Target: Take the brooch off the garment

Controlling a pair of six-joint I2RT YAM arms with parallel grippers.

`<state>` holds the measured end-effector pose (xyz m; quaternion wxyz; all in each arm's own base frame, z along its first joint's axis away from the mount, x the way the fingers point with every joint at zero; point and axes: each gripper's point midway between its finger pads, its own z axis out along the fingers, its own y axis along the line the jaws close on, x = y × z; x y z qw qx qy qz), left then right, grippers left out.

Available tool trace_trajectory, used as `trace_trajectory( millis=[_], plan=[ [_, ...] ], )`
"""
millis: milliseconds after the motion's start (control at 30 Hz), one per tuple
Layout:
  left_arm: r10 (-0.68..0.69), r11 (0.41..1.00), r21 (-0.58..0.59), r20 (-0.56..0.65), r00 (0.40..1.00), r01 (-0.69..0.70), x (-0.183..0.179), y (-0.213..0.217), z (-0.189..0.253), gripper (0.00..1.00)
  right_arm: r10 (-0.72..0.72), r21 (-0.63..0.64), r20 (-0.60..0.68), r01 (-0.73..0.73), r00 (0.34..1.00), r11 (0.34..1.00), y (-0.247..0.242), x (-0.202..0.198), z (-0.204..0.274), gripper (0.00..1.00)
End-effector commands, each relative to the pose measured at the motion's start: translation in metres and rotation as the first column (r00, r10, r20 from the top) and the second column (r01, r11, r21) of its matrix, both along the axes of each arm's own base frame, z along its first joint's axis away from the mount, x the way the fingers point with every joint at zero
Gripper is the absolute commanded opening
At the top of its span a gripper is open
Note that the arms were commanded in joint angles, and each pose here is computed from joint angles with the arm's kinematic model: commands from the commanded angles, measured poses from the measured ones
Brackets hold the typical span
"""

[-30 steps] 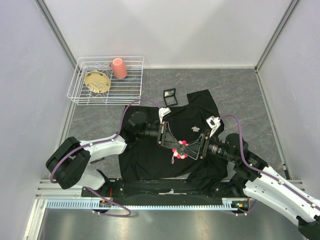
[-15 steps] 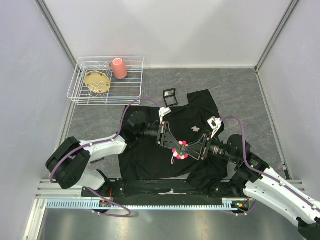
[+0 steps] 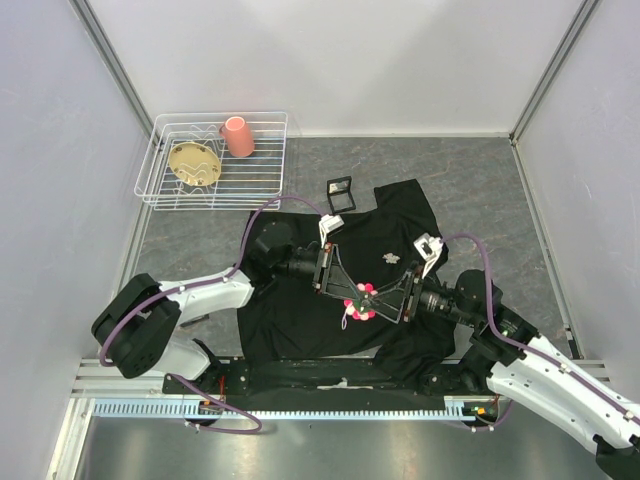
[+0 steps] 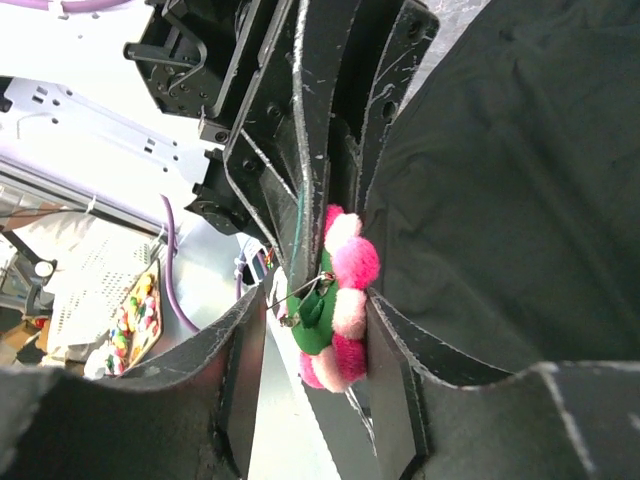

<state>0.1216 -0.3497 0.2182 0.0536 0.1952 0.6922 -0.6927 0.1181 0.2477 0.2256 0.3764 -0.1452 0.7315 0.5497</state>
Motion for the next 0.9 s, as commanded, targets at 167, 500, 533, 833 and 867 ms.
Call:
trace_trajectory(
  millis=[167, 500, 533, 833, 867],
  plan=[
    [0.028, 0.999, 0.044, 0.068, 0.997, -0.031, 0.0101, -0.0037, 0.0061, 0.02, 0.032, 0.026, 0.041, -0.033, 0.999, 0.999, 0.0060, -0.0007, 0.0166, 0.54],
    [0.035, 0.997, 0.066, 0.096, 0.995, -0.042, 0.0115, -0.0025, 0.0073, 0.02, 0.045, 0.000, 0.035, -0.045, 0.998, 0.999, 0.0095, 0.0012, 0.0131, 0.45],
    [0.034, 0.997, 0.068, 0.099, 0.994, -0.041, 0.0113, -0.0022, 0.0061, 0.02, 0.042, 0.000, 0.039, -0.042, 0.998, 0.999, 0.0090, 0.0014, 0.0137, 0.44],
    [0.006, 0.998, 0.058, 0.107, 0.994, -0.012, 0.0077, -0.0015, 0.0079, 0.02, 0.042, 0.005, 0.026, -0.042, 0.999, 0.999, 0.0058, -0.0026, 0.0088, 0.35],
    [0.005, 0.998, 0.059, 0.105, 0.994, -0.011, 0.0079, -0.0013, 0.0075, 0.02, 0.042, 0.005, 0.028, -0.042, 0.999, 0.999, 0.0056, -0.0027, 0.0084, 0.34]
  ],
)
